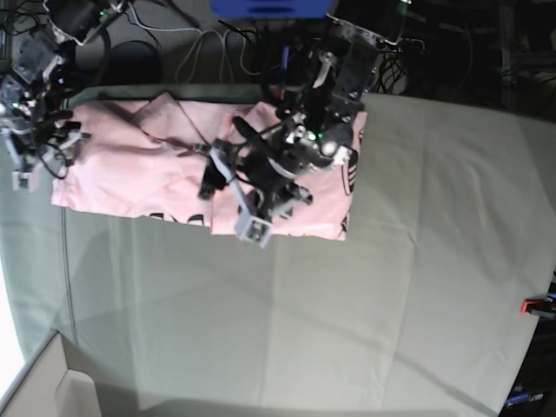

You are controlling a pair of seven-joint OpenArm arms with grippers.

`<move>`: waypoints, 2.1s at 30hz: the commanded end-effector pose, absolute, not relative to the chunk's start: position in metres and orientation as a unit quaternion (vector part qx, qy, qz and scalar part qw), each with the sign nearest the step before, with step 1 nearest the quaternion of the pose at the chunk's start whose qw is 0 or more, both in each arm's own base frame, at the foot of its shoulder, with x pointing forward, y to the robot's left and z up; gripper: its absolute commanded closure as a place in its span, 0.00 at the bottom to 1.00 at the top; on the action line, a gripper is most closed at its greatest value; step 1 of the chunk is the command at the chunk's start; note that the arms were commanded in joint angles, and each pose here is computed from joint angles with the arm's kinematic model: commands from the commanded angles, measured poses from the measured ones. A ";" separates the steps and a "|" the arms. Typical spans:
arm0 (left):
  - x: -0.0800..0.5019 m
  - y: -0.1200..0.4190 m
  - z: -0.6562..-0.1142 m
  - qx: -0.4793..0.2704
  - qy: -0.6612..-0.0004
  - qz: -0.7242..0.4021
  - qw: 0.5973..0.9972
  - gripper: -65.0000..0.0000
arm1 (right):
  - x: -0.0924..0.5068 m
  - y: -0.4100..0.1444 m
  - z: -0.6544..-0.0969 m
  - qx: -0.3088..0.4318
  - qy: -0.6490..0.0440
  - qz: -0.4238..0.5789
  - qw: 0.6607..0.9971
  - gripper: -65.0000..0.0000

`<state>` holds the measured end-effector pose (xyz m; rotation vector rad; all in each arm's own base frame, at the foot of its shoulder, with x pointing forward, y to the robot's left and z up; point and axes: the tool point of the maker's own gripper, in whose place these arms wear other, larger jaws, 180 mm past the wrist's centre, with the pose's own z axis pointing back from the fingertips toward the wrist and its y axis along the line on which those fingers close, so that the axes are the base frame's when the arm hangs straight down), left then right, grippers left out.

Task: Layout the t-shirt on the table in an organized manner, then fold the t-shirt properly
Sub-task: 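Fold the strip end with the left gripper toward the right gripper, then fold the other strip end with the right gripper over the stack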

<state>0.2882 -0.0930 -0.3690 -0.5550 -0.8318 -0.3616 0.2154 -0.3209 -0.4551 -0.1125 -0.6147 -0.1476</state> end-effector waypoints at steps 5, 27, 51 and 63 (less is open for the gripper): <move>0.298 -0.076 -0.331 -0.256 -0.456 -0.180 0.833 0.40 | 0.217 -0.327 -0.461 -0.048 -0.301 -0.076 0.949 0.44; 0.287 0.229 -0.360 0.007 -0.466 0.089 0.880 0.40 | 0.216 -0.302 -0.468 -0.025 -0.305 -0.084 0.948 1.00; 0.271 0.295 -0.345 0.075 -0.471 0.124 0.870 0.40 | 0.255 -0.174 -0.348 -0.037 -0.432 0.125 0.892 1.00; 0.266 0.303 -0.344 0.089 -0.466 0.113 0.873 0.40 | 0.260 -0.001 -0.325 0.123 -0.466 0.298 0.824 1.00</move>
